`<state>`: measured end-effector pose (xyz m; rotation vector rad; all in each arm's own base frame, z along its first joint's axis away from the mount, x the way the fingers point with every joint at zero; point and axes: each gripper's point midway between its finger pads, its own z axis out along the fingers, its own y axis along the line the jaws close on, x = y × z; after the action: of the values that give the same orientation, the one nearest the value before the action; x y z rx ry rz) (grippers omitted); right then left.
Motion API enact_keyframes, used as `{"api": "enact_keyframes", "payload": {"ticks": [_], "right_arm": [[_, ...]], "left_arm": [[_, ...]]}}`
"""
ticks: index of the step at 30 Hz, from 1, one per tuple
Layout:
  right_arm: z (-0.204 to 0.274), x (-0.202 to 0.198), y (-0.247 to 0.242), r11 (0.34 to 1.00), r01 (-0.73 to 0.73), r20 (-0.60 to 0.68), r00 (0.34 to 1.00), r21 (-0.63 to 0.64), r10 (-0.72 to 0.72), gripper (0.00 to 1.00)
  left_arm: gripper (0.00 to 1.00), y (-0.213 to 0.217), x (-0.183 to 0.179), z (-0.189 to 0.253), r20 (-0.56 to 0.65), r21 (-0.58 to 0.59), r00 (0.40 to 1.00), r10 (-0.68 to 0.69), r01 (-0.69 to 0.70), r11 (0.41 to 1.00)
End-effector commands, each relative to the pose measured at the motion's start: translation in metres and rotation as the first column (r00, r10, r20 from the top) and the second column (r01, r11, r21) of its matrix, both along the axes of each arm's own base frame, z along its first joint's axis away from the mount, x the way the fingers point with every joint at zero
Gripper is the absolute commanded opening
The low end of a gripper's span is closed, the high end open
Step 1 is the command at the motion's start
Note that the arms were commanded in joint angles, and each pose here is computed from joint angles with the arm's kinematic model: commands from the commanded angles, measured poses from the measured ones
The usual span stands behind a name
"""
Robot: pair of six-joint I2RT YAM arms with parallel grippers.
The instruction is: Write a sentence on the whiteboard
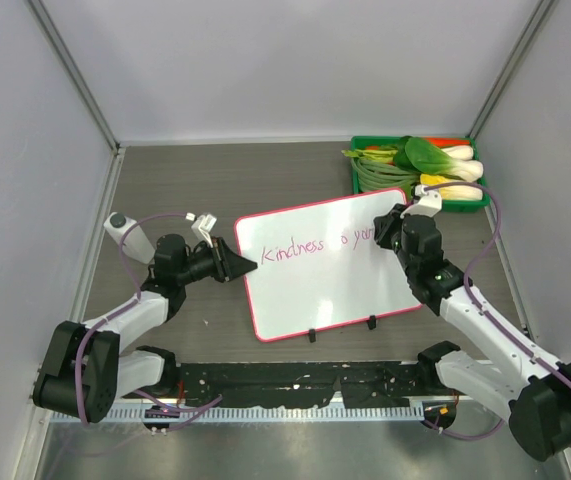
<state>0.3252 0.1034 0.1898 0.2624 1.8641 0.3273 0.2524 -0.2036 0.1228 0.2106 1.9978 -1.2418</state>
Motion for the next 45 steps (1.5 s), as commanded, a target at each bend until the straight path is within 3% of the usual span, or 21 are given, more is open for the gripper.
{"api": "enact_keyframes", "payload": {"ticks": [1,17,35,45], "right_arm": [[0.02,0.009,-0.006,0.999,0.035,0.053,0.998,-0.01,-0.035,0.01],[-0.017,-0.016,-0.005,1.0,-0.021,-0.042,0.999,-0.023,0.02,0.01],[0.043,-0.008,0.0,0.999,-0.027,0.091,0.996,0.039,0.024,0.01],[0.045,-0.002,-0.004,1.0,-0.014,0.09,0.996,0.019,0.012,0.01]], "left_arm": [[0.0,-0.002,-0.006,-0.014,-0.001,0.057,0.999,-0.035,0.035,0.998],[0.0,-0.002,-0.006,-0.014,0.002,0.058,1.0,-0.031,0.03,0.998],[0.0,-0.002,-0.006,-0.014,0.003,0.057,1.0,-0.03,0.03,0.998],[0.0,-0.002,-0.006,-0.013,0.002,0.058,1.0,-0.031,0.03,0.998]]}}
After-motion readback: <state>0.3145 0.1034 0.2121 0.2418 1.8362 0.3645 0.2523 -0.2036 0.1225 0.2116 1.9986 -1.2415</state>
